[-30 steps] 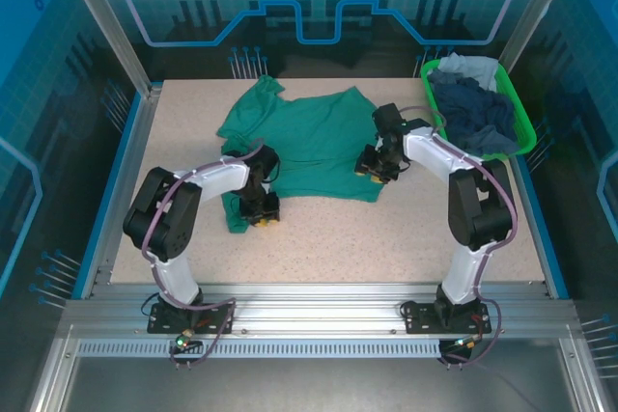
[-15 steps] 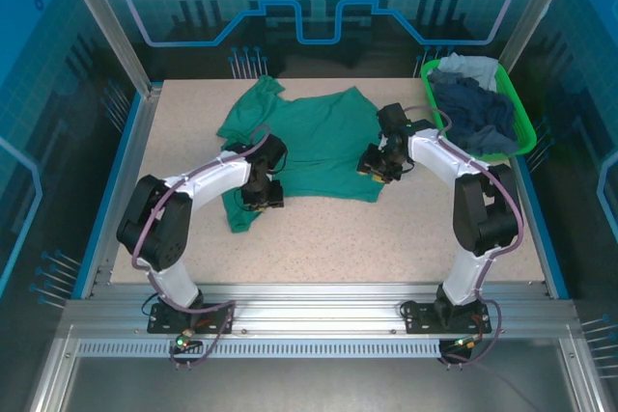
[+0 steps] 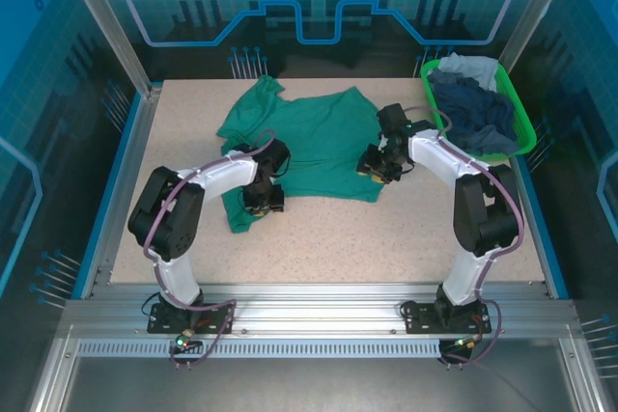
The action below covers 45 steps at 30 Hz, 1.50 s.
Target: Fold and stack the t-shirts
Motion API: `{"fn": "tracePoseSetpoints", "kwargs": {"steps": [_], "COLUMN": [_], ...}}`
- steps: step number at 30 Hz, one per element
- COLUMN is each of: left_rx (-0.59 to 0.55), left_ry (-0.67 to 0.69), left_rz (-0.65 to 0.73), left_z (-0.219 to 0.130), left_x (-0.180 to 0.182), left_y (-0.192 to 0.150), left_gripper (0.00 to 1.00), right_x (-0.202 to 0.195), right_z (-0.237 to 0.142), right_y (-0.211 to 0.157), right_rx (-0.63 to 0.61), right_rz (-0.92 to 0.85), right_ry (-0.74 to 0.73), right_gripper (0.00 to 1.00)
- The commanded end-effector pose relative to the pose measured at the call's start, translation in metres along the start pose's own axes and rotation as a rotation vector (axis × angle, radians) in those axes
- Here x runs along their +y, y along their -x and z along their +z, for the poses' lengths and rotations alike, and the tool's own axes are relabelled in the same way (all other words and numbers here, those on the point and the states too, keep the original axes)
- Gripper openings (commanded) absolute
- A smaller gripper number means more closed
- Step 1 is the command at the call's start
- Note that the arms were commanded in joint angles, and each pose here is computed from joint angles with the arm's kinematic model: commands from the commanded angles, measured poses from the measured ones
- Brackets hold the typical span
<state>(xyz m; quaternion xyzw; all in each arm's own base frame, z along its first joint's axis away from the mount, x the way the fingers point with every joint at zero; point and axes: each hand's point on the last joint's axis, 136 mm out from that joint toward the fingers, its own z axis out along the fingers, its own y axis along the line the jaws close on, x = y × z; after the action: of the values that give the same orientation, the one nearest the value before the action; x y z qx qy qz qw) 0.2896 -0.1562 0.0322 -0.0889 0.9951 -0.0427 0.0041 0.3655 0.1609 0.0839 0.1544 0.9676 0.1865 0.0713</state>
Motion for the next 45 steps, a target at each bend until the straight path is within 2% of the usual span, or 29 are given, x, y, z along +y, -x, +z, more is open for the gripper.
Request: {"fn": "tracePoseSetpoints", "kwargs": {"steps": [1, 4, 7, 11, 17, 20, 25, 36, 43, 44, 45], "left_rx": [0.004, -0.031, -0.05, -0.011, 0.021, 0.02, 0.034, 0.138, 0.238, 0.237, 0.23], "left_ry": [-0.089, -0.103, -0.094, -0.056, -0.001, 0.033, 0.026, -0.051, -0.156, -0.174, -0.191], "left_rz": [-0.013, -0.017, -0.024, -0.02, 0.011, 0.025, 0.071, 0.108, 0.079, 0.082, 0.082], "left_z": [-0.032, -0.051, -0.061, -0.036, 0.002, 0.016, 0.02, -0.001, -0.001, -0.005, -0.011], "left_x": [-0.014, -0.011, -0.006, 0.0, -0.001, 0.007, -0.004, -0.048, -0.076, -0.08, -0.082], "left_y": [-0.012, -0.014, -0.009, 0.005, 0.019, 0.019, 0.006, -0.063, -0.081, -0.081, -0.081], "left_gripper": [0.31, 0.29, 0.39, 0.43, 0.42, 0.34, 0.0, 0.0, 0.01, 0.07, 0.19], "right_x": [0.0, 0.004, 0.005, 0.009, 0.034, 0.032, 0.023, -0.008, -0.033, -0.036, -0.04], "right_z": [-0.008, -0.01, -0.01, -0.013, -0.032, -0.036, -0.036, -0.042, -0.02, -0.018, -0.016], "right_y": [-0.001, 0.002, 0.003, 0.002, -0.002, -0.006, -0.009, 0.004, -0.006, -0.007, -0.008], "right_rx": [-0.006, -0.013, -0.013, -0.012, -0.048, -0.047, -0.049, -0.07, -0.019, -0.015, -0.011], "right_rz": [0.018, 0.016, 0.013, 0.009, -0.036, -0.024, -0.008, 0.035, 0.071, 0.079, 0.088], "right_ry": [0.021, 0.029, 0.03, 0.054, 0.203, 0.205, 0.18, 0.121, 0.036, 0.022, 0.002], "right_gripper": [0.41, 0.41, 0.41, 0.41, 0.42, 0.42, 0.42, 0.42, 0.41, 0.42, 0.42]}}
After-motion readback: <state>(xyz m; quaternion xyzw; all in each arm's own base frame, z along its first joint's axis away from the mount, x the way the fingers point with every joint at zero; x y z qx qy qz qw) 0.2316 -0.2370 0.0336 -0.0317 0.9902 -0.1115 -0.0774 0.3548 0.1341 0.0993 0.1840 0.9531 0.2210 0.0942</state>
